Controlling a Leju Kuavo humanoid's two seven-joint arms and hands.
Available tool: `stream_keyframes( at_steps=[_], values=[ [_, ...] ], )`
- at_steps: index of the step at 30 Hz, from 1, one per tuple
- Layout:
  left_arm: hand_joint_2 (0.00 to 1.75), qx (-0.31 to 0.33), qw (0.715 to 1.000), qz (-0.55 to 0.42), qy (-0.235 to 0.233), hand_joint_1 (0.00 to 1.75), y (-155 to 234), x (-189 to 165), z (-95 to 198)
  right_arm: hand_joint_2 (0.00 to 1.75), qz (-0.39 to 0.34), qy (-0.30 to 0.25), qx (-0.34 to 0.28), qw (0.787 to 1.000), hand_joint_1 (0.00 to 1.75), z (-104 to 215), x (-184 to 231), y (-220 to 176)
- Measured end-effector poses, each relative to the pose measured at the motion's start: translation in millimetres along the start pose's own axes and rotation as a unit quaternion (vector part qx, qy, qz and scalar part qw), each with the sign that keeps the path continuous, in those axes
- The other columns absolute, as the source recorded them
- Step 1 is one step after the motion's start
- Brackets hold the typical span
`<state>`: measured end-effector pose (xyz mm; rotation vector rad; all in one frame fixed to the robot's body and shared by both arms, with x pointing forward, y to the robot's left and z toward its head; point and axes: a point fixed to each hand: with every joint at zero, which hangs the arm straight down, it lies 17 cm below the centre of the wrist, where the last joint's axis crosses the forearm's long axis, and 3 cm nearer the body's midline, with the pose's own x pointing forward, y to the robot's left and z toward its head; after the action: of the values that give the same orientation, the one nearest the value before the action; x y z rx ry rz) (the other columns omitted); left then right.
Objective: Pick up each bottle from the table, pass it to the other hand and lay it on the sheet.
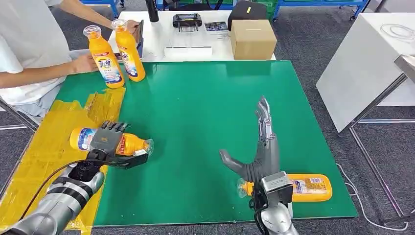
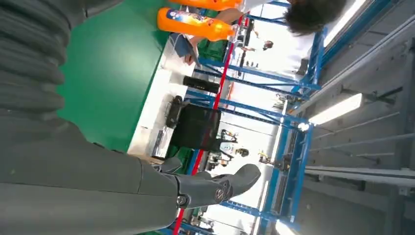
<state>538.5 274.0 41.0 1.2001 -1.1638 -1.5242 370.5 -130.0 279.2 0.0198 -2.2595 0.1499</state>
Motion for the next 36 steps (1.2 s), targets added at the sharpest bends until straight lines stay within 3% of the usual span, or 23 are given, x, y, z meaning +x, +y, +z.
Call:
stream_keyframes(
  at_steps=[11, 25, 28, 32, 36],
  values=[
    [1.75, -0.001, 1.000, 0.008, 0.001, 0.00, -2, 0, 0, 1.75, 0.000, 0.000, 0.000, 1.000, 0.00, 0, 0, 0],
    [1.75, 0.038, 0.990, 0.131, -0.024, 0.00, 6, 18, 20, 1.75, 0.010, 0.005, 0.005, 1.000, 0.00, 1, -3, 1],
    [1.75, 0.061, 0.972, 0.219, -0.063, 0.00, 19, 36, 32, 1.75, 0.025, 0.004, 0.012, 1.000, 0.00, 2, -4, 2],
    [1.75, 0.124, 0.917, 0.358, -0.125, 0.00, 62, 58, 62, 1.75, 0.079, 0.005, 0.031, 0.996, 0.00, 7, -10, 5],
    [1.75, 0.170, 0.877, 0.421, -0.156, 0.00, 98, 61, 85, 1.75, 0.130, 0.012, 0.055, 0.990, 0.00, 14, -20, 8]
  ],
)
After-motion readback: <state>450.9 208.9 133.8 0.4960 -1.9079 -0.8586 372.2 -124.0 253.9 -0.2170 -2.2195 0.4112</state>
